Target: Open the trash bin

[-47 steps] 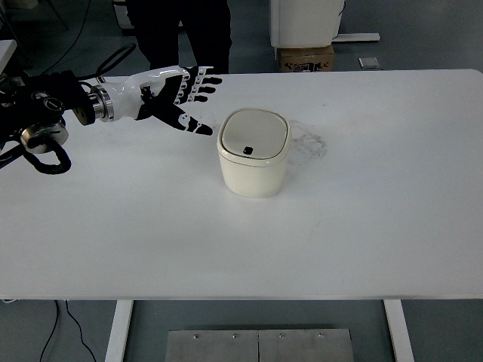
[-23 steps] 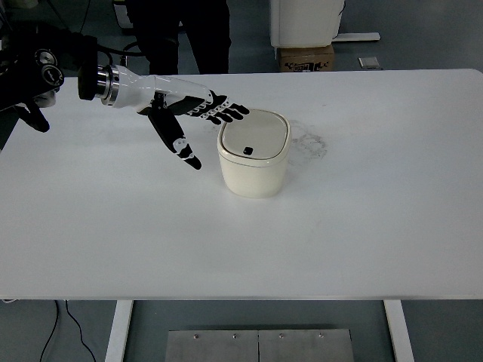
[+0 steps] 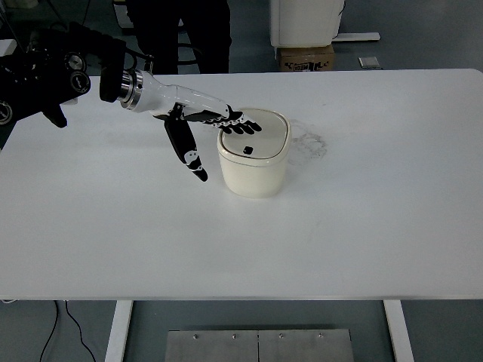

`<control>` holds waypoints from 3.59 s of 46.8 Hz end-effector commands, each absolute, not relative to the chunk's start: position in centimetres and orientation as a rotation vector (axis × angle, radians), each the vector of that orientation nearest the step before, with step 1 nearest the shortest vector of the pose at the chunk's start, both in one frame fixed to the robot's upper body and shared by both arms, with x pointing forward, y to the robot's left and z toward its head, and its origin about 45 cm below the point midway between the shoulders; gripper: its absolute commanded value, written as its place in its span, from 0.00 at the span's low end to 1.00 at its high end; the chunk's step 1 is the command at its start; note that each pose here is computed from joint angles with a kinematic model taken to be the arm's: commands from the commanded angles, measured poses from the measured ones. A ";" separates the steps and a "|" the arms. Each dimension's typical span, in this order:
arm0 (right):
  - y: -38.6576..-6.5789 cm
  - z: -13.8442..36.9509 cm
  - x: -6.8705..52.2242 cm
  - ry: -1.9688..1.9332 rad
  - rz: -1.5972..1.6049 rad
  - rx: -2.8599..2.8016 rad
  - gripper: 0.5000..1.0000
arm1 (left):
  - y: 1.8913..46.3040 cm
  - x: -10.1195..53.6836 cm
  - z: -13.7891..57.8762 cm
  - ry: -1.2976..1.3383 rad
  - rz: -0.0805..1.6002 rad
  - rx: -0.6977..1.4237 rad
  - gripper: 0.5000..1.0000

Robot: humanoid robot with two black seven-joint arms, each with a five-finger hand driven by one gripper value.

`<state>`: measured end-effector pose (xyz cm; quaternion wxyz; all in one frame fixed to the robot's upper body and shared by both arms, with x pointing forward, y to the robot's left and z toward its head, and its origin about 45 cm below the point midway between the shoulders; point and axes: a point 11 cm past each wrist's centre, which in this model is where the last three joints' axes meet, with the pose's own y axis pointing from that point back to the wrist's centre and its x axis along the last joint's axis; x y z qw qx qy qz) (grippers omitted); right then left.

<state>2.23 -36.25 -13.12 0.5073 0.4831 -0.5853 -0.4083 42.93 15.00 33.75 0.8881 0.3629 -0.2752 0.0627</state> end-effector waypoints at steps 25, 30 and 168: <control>-36.2 -13.1 2.2 -1.411 -0.984 1.165 0.98 | 14.8 42.8 33.1 -0.606 0.097 0.800 1.00; -36.2 -13.1 2.2 -1.411 -0.984 1.165 0.98 | 14.9 42.8 32.7 -0.611 0.085 0.817 1.00; -36.2 -13.1 2.2 -1.412 -0.985 1.164 0.98 | 13.1 42.1 31.0 -0.627 0.018 0.839 1.00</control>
